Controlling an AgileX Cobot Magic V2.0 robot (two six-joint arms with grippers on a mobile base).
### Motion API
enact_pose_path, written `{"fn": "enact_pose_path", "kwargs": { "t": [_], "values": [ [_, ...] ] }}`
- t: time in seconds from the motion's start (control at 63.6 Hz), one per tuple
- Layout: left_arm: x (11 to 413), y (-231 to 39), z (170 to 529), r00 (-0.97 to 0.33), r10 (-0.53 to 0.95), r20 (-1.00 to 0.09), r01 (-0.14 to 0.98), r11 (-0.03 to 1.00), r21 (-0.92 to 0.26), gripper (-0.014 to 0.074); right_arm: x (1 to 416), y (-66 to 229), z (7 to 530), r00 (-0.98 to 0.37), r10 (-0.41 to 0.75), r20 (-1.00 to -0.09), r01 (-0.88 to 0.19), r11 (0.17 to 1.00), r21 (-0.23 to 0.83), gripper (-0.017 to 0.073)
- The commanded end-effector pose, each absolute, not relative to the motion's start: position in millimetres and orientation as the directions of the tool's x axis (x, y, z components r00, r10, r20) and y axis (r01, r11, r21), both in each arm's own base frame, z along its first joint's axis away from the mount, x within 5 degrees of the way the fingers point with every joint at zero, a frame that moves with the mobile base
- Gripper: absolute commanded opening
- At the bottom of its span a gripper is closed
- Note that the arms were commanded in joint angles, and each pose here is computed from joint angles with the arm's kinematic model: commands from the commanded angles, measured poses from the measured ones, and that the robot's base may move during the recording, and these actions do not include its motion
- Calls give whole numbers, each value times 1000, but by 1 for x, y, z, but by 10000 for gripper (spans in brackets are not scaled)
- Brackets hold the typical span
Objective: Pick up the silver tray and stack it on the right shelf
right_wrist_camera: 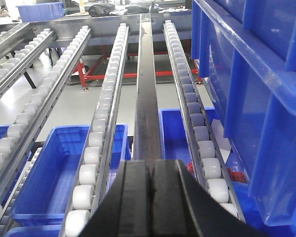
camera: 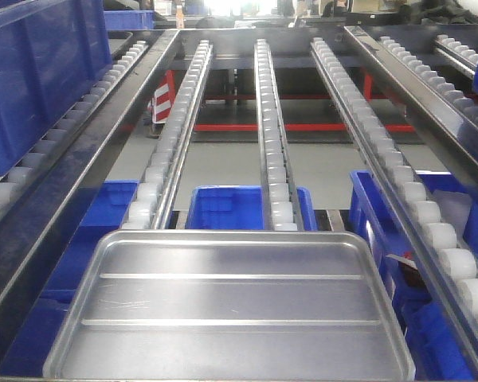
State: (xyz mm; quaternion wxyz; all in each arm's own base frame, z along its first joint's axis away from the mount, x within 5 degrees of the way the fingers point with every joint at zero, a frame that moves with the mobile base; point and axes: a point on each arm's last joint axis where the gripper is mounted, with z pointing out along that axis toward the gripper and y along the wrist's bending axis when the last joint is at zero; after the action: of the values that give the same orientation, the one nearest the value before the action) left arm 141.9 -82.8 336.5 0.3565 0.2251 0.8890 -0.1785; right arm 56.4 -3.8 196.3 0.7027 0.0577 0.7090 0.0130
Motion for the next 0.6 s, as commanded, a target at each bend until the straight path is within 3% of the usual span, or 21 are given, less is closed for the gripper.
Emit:
{"fn": "enact_pose_path", "kwargs": {
  "t": [0.0,0.236,0.44,0.582],
  "values": [
    [147,-99,339,-662,319,-679,581,791,-195,307,54,-3,211,113,83,-990,48,995,89,57],
    [172,-138,303,-788,340,-513,557,748,-360,283,54,-3,211,113,83,-990,48,995,89,57],
    [198,-149,267,-882,325,-342,441,823,-357,283,54,-3,211,105,83,-991,49,995,89,57],
    [207,-153,265,-904,289,-316,377,887,-267,283,54,-3,211,103,83,-991,50,995,89,57]
  ]
}}
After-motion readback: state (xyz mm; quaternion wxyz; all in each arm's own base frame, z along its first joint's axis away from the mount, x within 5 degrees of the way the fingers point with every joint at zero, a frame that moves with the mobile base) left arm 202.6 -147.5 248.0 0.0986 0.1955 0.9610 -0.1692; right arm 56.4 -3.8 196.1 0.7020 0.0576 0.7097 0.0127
